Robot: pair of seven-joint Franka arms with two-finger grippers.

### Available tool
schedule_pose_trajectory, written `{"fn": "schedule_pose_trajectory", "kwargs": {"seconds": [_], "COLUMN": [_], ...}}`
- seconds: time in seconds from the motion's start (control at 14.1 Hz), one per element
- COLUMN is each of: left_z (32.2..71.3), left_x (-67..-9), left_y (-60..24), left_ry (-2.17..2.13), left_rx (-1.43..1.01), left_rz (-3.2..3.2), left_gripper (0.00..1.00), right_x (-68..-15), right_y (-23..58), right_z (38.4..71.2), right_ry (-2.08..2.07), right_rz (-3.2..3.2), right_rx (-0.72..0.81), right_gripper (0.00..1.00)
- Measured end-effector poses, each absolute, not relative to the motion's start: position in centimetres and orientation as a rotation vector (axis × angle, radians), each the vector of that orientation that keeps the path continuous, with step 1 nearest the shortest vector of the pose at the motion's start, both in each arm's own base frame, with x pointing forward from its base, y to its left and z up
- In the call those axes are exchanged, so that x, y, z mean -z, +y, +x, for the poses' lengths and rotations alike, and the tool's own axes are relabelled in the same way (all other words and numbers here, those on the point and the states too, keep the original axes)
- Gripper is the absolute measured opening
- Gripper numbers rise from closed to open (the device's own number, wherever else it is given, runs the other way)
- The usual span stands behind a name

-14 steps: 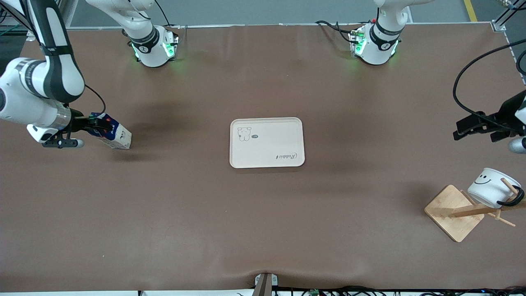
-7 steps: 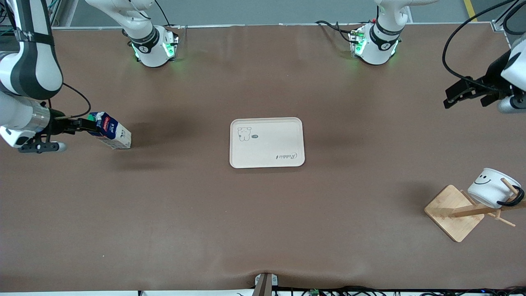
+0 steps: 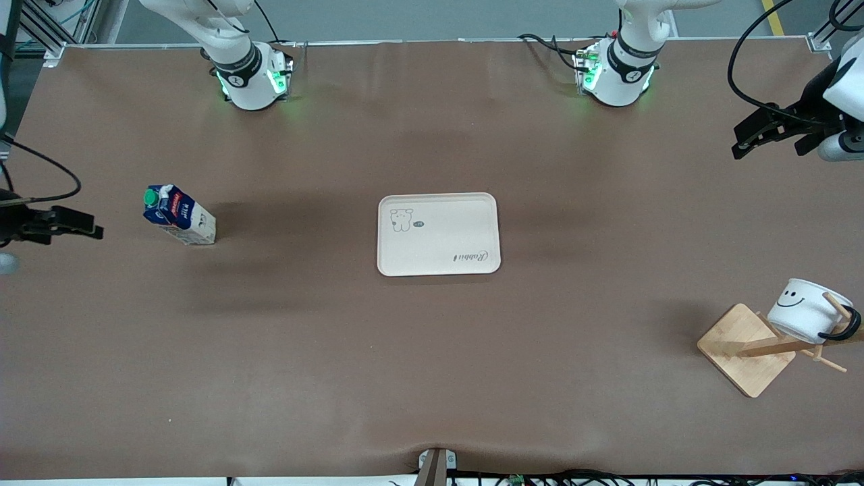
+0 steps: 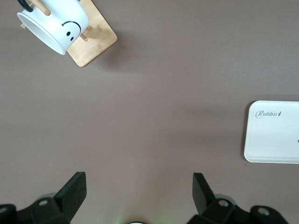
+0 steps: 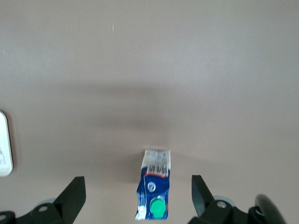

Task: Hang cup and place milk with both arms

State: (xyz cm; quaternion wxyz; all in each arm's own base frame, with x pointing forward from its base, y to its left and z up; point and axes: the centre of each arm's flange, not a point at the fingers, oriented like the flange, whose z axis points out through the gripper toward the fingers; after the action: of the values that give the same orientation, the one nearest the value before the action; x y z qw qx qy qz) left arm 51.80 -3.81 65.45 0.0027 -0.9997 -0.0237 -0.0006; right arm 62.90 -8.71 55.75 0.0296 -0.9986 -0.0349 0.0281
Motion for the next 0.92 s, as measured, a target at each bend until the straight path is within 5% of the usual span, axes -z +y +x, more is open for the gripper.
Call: {"fn": "schedule_pose_trajectory", "kwargs": {"seconds": [0.92], "left_z": [51.3], "left_x": [-65.9], "left_y": [-3.2], "left_ry": [-0.09], "left_rx": [-0.021], "left_rz": [-3.117], "left_gripper": [1.0], "right_x": [-63.8], "right_y": [-5.8], "right_z": [59.7], "right_ry": [-0.192], "right_rz": [-3.129], "right_rx": [-0.093], "right_gripper": [1.0]}}
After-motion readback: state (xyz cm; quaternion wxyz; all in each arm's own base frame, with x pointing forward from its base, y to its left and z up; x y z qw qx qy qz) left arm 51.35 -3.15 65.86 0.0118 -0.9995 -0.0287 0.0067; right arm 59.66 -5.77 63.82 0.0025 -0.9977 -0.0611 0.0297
